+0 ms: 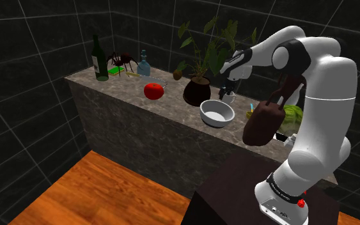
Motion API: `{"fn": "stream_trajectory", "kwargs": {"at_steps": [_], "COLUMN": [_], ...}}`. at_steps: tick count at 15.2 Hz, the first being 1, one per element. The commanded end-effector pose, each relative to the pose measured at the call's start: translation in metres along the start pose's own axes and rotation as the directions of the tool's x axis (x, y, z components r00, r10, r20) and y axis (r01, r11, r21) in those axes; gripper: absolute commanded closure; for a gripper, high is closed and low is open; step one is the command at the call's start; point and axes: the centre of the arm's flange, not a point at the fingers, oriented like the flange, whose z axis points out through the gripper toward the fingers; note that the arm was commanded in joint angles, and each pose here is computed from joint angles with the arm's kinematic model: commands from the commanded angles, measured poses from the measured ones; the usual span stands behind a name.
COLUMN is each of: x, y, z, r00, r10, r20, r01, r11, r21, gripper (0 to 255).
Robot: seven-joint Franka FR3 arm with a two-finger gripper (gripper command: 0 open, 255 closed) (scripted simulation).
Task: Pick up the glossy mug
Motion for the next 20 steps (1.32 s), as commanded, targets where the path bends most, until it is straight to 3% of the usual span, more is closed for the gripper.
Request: {"fn": "stream_trajectory", "kwargs": {"at_steps": [1, 10, 20], "x": [0.0, 0.0, 0.003], "y": [0.0, 0.0, 0.003], "z": [0.003, 0.002, -0.05], "r00": [1.0, 1.0, 1.0], "r10": [0.0, 0.0, 0.0], "r20": [0.0, 0.0, 0.0], "r01": [0.0, 0.0, 0.0], "r11": [1.0, 1.0, 1.0], "r21": [0.0, 0.0, 0.0], "gripper": [255, 255, 255]}}
